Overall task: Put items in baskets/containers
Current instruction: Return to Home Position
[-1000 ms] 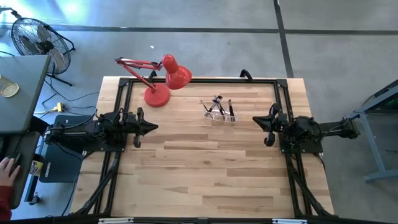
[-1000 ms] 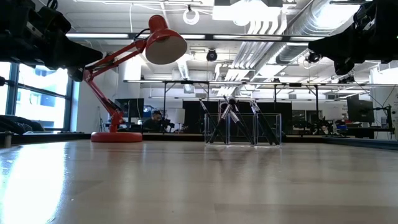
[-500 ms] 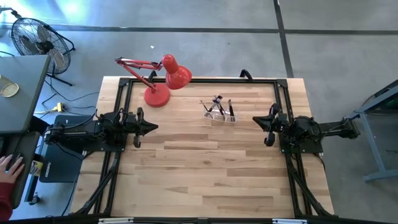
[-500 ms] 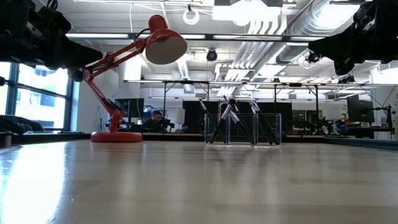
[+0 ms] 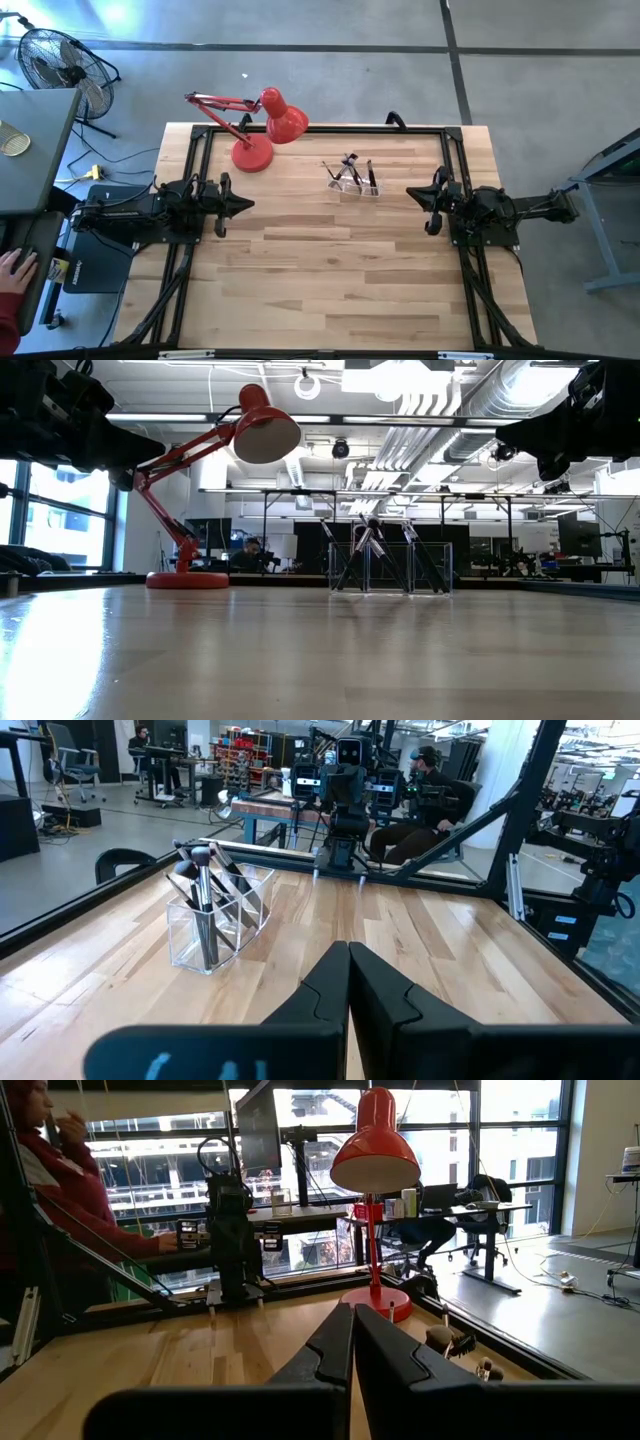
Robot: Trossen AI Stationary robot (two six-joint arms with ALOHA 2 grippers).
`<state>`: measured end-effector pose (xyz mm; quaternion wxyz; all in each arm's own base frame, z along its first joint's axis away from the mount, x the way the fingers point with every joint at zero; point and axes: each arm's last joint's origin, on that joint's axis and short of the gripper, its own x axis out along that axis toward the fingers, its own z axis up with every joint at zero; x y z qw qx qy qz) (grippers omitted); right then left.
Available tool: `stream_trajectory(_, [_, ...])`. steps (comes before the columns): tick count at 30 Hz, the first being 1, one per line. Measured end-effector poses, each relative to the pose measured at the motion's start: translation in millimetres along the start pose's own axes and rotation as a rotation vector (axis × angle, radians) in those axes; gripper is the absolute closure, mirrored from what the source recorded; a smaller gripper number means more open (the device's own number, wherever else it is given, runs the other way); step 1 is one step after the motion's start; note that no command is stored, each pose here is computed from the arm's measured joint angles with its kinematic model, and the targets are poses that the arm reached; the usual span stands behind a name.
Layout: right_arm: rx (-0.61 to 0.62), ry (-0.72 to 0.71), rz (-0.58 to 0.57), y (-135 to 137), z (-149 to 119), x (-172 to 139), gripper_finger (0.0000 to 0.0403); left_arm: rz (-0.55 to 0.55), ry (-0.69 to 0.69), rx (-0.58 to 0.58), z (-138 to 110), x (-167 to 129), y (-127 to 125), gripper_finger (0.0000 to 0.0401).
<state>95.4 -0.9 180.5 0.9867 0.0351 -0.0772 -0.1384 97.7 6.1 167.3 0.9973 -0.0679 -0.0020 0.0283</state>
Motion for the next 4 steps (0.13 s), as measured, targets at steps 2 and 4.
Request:
stream_trajectory(2, [0.000,0.000,0.000,0.0,0.0,0.0,0.0394,0.000,0.000,0.000,0.0,0.0,0.0,0.0400])
stream_trajectory(4, [0.000,0.000,0.000,0.0,0.0,0.0,0.0396,0.000,0.000,0.000,0.0,0.0,0.0,0.0400])
